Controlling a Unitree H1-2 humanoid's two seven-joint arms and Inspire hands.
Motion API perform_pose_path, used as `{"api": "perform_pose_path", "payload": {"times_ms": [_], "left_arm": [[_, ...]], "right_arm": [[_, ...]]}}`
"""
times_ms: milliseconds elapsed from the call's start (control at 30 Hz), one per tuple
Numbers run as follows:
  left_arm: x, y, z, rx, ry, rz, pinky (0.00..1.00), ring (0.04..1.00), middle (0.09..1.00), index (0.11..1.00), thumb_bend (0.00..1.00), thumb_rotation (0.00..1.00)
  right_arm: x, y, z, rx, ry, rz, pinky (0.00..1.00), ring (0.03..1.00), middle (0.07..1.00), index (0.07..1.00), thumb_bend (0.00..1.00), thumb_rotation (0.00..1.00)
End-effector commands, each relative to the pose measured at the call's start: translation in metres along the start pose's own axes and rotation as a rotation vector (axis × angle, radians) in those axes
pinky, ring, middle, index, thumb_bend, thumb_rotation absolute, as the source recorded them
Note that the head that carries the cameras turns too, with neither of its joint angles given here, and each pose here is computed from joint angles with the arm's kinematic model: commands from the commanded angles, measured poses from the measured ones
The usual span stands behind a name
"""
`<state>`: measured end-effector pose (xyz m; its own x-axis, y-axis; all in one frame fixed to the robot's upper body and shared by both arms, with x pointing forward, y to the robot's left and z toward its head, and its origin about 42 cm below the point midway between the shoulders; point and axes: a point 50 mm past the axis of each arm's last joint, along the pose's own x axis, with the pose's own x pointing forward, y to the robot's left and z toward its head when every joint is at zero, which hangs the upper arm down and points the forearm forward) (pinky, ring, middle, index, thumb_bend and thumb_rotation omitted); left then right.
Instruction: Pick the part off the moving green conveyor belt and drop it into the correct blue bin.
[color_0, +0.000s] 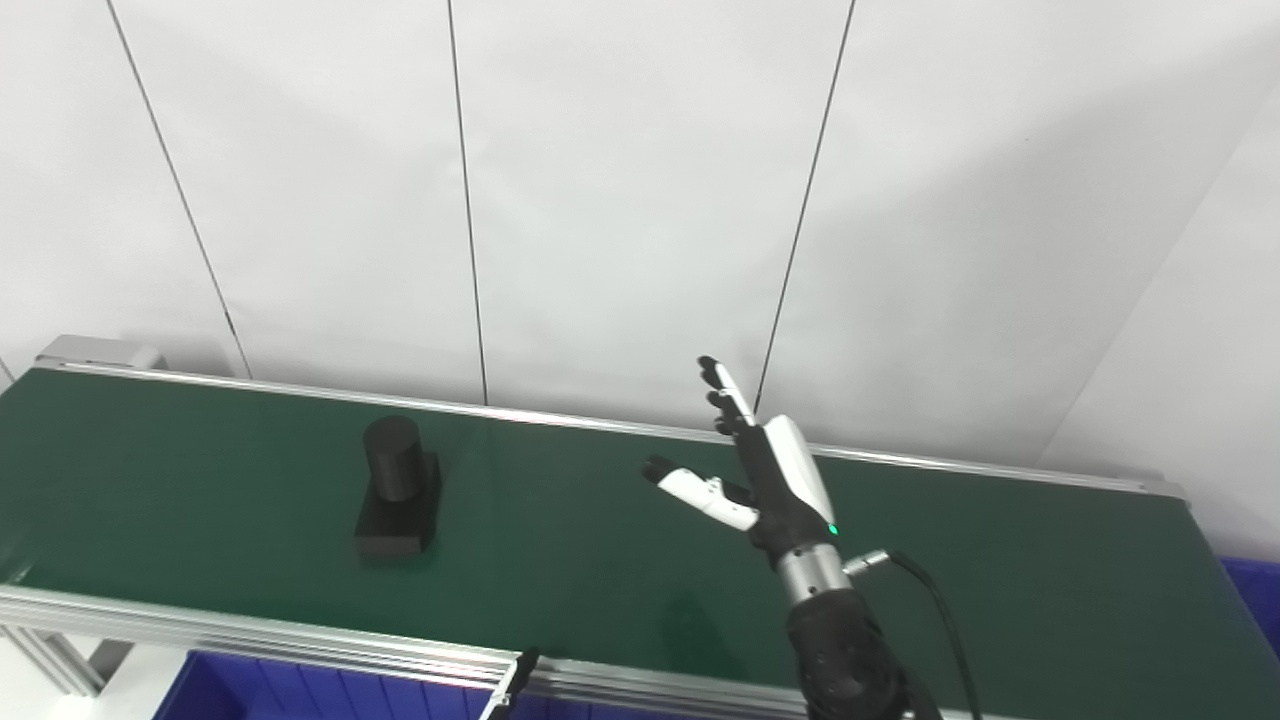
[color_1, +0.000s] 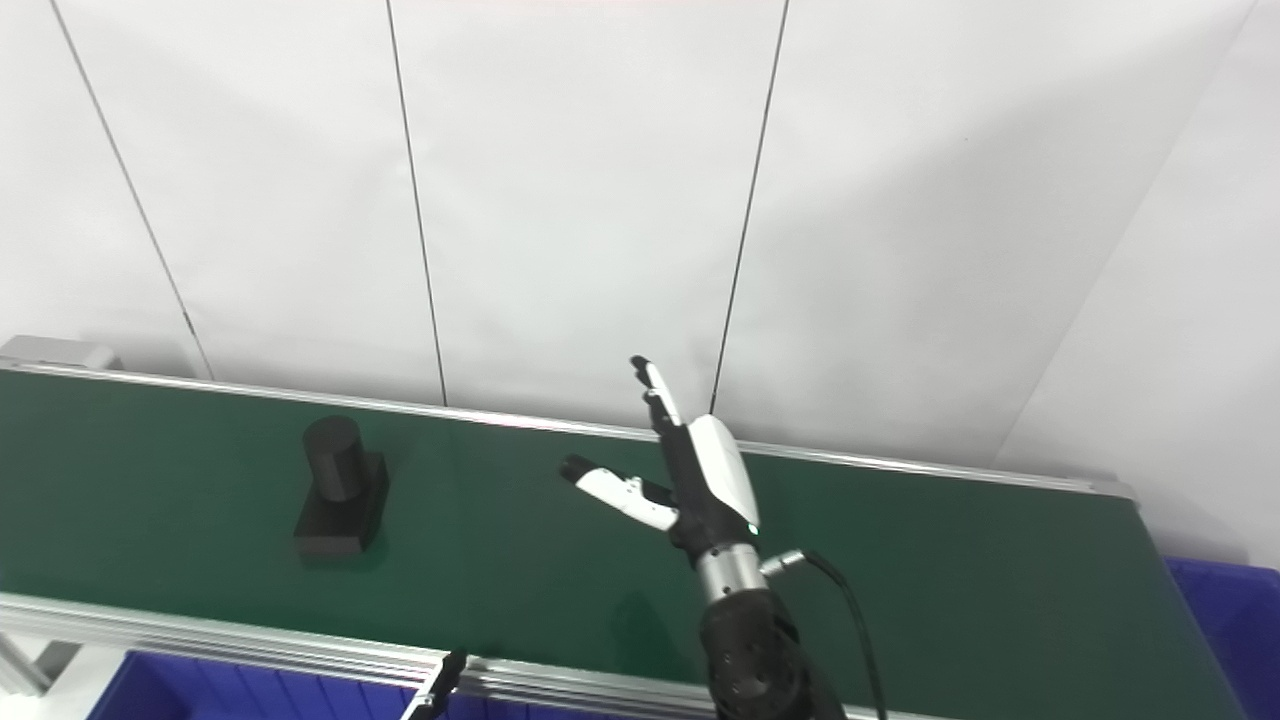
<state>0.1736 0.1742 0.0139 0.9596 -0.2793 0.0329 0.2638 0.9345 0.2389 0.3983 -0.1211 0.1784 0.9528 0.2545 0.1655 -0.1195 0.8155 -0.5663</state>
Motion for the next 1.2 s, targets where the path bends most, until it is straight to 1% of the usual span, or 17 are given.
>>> {"api": "perform_pose_path", "payload": {"times_ms": [0,100,133,167,200,267,433,533,600,733,767,867,967,1100,1167], "left_arm": [[0.0,0.002,0.01,-0.037,-0.052,0.009,1.0,1.0,1.0,0.983,0.71,1.0],[-0.002,0.001,0.011,-0.048,-0.05,0.008,1.0,1.0,1.0,0.984,0.69,1.0],[-0.004,0.001,0.012,-0.048,-0.05,0.005,1.0,1.0,1.0,0.989,0.71,1.0],[-0.006,0.001,0.012,-0.052,-0.048,0.0,1.0,1.0,1.0,0.989,0.72,1.0],[-0.007,0.002,0.013,-0.056,-0.049,-0.004,1.0,1.0,1.0,0.994,0.75,1.0],[-0.009,0.002,0.015,-0.07,-0.05,-0.003,1.0,1.0,1.0,0.992,0.77,1.0],[-0.013,0.0,0.02,-0.12,-0.047,-0.001,1.0,1.0,1.0,0.989,0.79,1.0],[-0.016,0.0,0.021,-0.149,-0.043,-0.006,1.0,1.0,1.0,0.991,0.79,1.0],[-0.018,-0.001,0.022,-0.199,-0.037,-0.006,1.0,1.0,1.0,0.992,0.79,1.0],[-0.021,0.0,0.021,-0.288,-0.027,-0.008,0.98,0.989,1.0,0.997,0.78,1.0],[-0.022,0.0,0.021,-0.286,-0.029,-0.011,0.97,0.988,1.0,0.997,0.78,1.0],[-0.023,0.001,0.021,-0.271,-0.034,-0.023,0.96,0.979,1.0,0.999,0.79,1.0],[-0.022,0.002,0.021,-0.258,-0.036,-0.033,0.96,0.974,1.0,1.0,0.79,1.0],[-0.02,0.002,0.021,-0.257,-0.039,-0.03,0.95,0.96,0.989,1.0,0.78,1.0],[-0.019,0.004,0.019,-0.254,-0.037,-0.04,0.95,0.957,0.986,0.999,0.8,1.0]], "right_arm": [[0.019,-0.005,0.021,-0.018,-0.059,-0.021,0.83,0.921,0.959,0.996,0.87,0.83],[0.025,-0.001,0.023,-0.036,-0.061,-0.011,0.83,0.914,0.951,0.992,0.86,0.84],[0.027,0.001,0.023,-0.04,-0.057,-0.005,0.82,0.9,0.936,0.99,0.87,0.84],[0.029,0.003,0.024,-0.042,-0.051,0.002,0.81,0.898,0.935,0.989,0.88,0.85],[0.031,0.004,0.025,-0.045,-0.049,0.006,0.81,0.896,0.937,0.988,0.88,0.84],[0.033,0.007,0.028,-0.051,-0.044,0.013,0.81,0.898,0.942,0.986,0.88,0.84],[0.04,0.014,0.031,-0.087,-0.033,0.039,0.8,0.897,0.958,0.985,0.89,0.84],[0.045,0.02,0.032,-0.095,-0.032,0.06,0.83,0.908,0.964,0.98,0.9,0.82],[0.049,0.023,0.032,-0.103,-0.032,0.075,0.85,0.919,0.97,0.982,0.91,0.82],[0.057,0.03,0.031,-0.108,-0.006,0.101,0.81,0.895,0.947,0.986,0.94,0.82],[0.06,0.033,0.031,-0.11,-0.005,0.104,0.81,0.893,0.945,0.986,0.94,0.82],[0.068,0.041,0.031,-0.118,-0.002,0.12,0.86,0.91,0.945,0.976,0.97,0.82],[0.074,0.049,0.031,-0.141,0.014,0.145,0.9,0.932,0.957,0.988,0.98,0.82],[0.083,0.06,0.029,-0.168,0.029,0.17,0.91,0.936,0.957,0.991,0.99,0.82],[0.086,0.065,0.027,-0.182,0.027,0.174,0.89,0.927,0.951,0.988,1.0,0.82]]}}
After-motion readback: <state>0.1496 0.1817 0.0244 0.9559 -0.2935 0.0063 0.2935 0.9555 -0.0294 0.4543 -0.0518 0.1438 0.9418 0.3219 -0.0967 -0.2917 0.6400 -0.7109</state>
